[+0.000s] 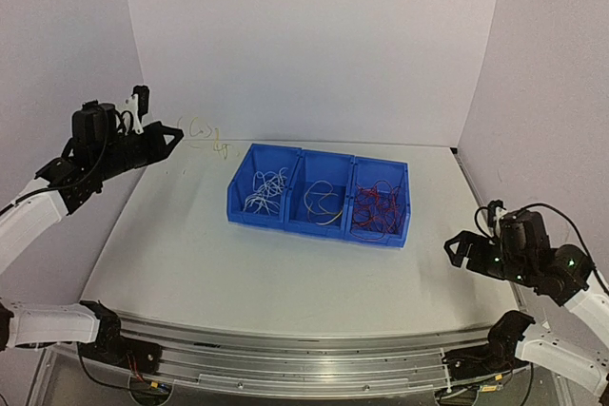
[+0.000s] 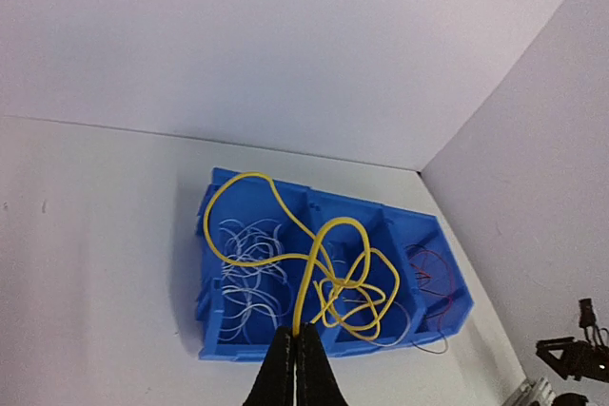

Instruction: Untangle the cables

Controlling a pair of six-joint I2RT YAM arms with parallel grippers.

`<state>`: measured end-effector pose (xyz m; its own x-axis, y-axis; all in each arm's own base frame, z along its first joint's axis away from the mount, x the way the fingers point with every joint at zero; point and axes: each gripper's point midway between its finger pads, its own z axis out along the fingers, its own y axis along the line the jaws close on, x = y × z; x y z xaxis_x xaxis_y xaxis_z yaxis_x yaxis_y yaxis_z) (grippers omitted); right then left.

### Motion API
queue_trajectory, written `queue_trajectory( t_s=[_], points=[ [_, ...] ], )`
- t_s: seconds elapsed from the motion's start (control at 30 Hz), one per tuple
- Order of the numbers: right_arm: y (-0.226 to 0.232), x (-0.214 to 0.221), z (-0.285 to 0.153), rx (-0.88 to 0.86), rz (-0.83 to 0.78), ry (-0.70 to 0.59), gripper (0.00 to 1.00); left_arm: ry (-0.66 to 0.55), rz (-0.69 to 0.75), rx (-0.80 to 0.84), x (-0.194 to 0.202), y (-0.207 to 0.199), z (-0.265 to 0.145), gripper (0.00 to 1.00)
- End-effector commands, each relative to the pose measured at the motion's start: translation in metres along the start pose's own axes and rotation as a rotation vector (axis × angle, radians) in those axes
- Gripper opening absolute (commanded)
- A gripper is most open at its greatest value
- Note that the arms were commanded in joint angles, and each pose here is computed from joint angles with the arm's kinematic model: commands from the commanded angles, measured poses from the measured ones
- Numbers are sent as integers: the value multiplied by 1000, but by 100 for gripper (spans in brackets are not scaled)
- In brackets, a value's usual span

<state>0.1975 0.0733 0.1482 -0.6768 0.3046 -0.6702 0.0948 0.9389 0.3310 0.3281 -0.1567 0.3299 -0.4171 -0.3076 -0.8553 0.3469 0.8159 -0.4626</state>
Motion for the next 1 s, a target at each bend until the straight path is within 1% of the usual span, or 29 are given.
queue_trajectory(
  t_s=[0.0, 0.07, 0.2, 0.4, 0.57, 0.73, 0.87, 0.97],
  points=[
    [8, -10, -10, -43, 15, -33, 97, -21, 32, 279, -33, -61, -1, 0],
    [8, -10, -10, -45, 21, -35, 97, 6, 23, 346, -33, -73, 6, 0],
    [7, -8, -9, -45, 31, -33, 97, 61, 25, 405, -22, -93, 27, 0],
    [7, -8, -9, -41, 40, -29, 97, 149, 121, 407, 13, -137, 74, 0],
    [6, -9, -9, -36, 42, -34, 97, 208, 153, 419, 33, -159, 110, 0],
    [5, -9, -9, -33, 44, -36, 97, 238, 222, 336, 50, -160, 150, 0],
    [4, -9, -9, -31, 50, -42, 97, 291, 283, 280, 70, -155, 185, 0],
    [4, -9, -9, -30, 56, -43, 97, 379, 329, 274, 104, -150, 212, 0]
  ],
)
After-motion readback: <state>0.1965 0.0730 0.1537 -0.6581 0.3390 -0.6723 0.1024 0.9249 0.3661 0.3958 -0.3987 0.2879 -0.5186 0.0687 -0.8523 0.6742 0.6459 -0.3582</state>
